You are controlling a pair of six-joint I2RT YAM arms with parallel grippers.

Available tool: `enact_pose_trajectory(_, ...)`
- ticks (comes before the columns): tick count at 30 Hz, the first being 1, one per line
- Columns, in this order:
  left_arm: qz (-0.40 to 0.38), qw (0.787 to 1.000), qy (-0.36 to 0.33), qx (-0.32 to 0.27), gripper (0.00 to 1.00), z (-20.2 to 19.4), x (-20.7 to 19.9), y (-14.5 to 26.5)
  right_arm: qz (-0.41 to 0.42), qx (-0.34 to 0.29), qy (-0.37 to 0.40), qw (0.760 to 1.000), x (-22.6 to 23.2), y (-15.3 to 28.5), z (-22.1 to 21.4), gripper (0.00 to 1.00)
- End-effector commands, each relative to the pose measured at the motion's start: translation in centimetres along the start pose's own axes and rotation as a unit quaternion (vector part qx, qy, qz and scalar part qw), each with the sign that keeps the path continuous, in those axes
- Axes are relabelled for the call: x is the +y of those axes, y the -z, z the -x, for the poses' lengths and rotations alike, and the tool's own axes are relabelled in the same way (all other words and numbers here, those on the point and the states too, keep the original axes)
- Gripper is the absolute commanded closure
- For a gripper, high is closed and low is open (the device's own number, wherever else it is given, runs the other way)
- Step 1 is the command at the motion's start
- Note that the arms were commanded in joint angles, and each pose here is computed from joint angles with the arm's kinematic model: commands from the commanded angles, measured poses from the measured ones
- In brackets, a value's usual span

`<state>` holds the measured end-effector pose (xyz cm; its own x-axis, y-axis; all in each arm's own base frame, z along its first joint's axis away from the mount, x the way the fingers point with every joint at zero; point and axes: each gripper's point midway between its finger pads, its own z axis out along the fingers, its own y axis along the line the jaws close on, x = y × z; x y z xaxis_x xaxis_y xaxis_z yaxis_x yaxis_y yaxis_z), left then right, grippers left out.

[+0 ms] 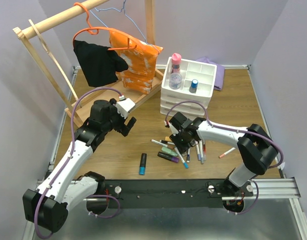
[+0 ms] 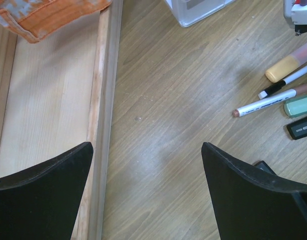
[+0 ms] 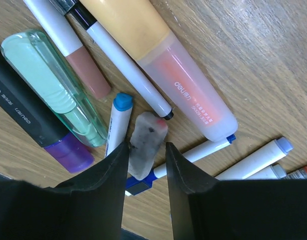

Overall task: Sort the stationery into containers
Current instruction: Pick up the stationery from the center of the board.

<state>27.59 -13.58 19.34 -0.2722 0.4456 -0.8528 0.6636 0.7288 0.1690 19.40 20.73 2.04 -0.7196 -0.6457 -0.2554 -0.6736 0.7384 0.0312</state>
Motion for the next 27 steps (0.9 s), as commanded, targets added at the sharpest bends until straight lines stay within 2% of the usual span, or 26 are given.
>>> enact_pose_trajectory(1,0.008,1.000,0.009,-0.003,0.01,-0.2,0.3,-0.2,0.008,0.009,-0.003,1.000,0.6,-0.6,-0.3,0.60)
enact_pose_trajectory(5,0.004,1.000,0.013,-0.008,0.02,0.1,0.2,-0.4,0.012,0.007,-0.001,1.000,0.7,-0.5,-0.3,0.76)
enact_pose_trajectory(6,0.005,1.000,0.015,-0.010,0.02,0.2,0.3,-0.4,0.011,0.000,0.000,1.000,0.6,-0.2,-0.1,0.93)
enact_pose_trajectory(7,0.004,1.000,0.014,-0.011,0.02,0.4,0.3,-0.3,0.003,-0.004,0.001,1.000,0.3,0.0,0.0,0.99)
enact_pose_trajectory(14,0.003,1.000,0.003,-0.014,0.02,1.1,0.5,0.1,-0.029,-0.070,0.031,0.997,-0.9,4.8,2.5,0.99)
enact_pose_trajectory(19,-0.008,1.000,-0.006,-0.025,0.02,2.5,0.4,0.4,-0.014,-0.129,0.089,0.988,-0.5,8.9,4.9,1.00)
enact_pose_trajectory(24,-0.015,0.999,-0.010,-0.037,0.02,3.7,0.5,0.5,0.005,-0.227,0.147,0.963,0.6,15.4,9.8,1.00)
enact_pose_trajectory(27,-0.007,0.999,-0.007,-0.040,0.02,4.4,1.0,0.2,-0.004,-0.311,0.129,0.942,-0.6,20.8,13.8,0.99)
